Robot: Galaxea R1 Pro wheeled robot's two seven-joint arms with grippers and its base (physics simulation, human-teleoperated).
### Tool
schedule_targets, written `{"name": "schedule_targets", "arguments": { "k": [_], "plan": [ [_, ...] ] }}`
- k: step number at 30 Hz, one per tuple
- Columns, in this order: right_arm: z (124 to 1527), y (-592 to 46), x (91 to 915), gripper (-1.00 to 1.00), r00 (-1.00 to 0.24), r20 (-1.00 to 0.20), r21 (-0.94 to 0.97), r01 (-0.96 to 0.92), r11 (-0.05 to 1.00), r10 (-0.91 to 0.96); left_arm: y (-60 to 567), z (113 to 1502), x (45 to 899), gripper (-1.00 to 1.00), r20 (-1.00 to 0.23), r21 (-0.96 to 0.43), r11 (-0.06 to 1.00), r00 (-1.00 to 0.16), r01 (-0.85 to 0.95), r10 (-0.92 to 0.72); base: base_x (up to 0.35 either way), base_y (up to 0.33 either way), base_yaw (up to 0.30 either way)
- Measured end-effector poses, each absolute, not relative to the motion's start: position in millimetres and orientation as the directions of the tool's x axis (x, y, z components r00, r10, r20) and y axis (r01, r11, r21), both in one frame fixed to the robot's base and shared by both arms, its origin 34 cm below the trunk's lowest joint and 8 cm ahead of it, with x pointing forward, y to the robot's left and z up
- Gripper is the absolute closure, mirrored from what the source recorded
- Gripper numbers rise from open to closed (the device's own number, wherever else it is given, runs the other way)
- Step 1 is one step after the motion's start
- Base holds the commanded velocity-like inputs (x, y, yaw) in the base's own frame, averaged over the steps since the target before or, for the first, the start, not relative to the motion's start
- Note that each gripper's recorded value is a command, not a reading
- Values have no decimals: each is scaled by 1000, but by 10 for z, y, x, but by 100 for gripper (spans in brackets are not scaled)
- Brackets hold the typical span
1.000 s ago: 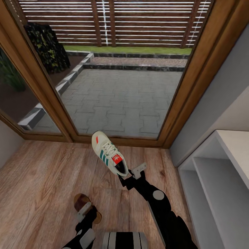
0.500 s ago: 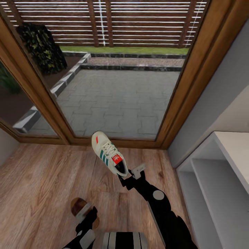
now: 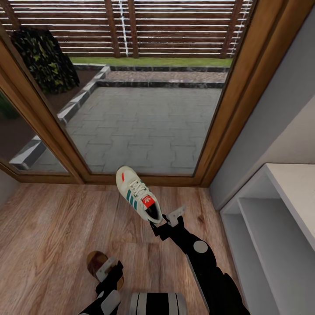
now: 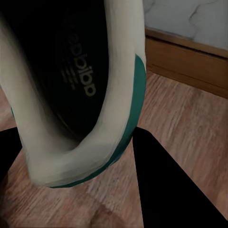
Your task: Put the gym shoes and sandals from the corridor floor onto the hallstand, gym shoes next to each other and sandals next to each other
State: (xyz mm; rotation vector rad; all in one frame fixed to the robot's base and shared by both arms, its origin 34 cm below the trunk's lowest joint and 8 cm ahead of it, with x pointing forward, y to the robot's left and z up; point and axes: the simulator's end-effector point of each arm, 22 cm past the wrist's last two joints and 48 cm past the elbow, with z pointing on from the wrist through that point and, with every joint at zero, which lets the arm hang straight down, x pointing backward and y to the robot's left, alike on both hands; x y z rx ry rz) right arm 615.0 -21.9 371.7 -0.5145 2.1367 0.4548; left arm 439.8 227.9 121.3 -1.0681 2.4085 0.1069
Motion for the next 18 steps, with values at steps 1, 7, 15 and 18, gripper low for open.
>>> {"name": "schedule_targets", "arguments": {
  "k": [1, 7, 15, 18],
  "plan": [
    [3694, -221, 6146, 100, -542, -817, 136, -512, 848, -196, 2281, 1197, 4379, -100, -470, -123, 689, -569, -715, -675, 0, 0, -1],
    [3551, -226, 6107, 100, -563, -803, 149, -507, 849, -195, 2298, 1094, 4244, -100, -450, -99, 671, -569, -735, -689, 0, 0, 0],
    [3481, -223, 6088, 100, -573, -796, 156, -506, 848, -195, 2315, 1032, 4123, -100, -430, -88, 634, -545, -768, -720, 0, 0, 0],
    [3408, -224, 6068, 100, -584, -788, 163, -503, 849, -195, 2315, 983, 4066, -100, -422, -77, 632, -549, -771, -721, 0, 0, 0]
  ]
}}
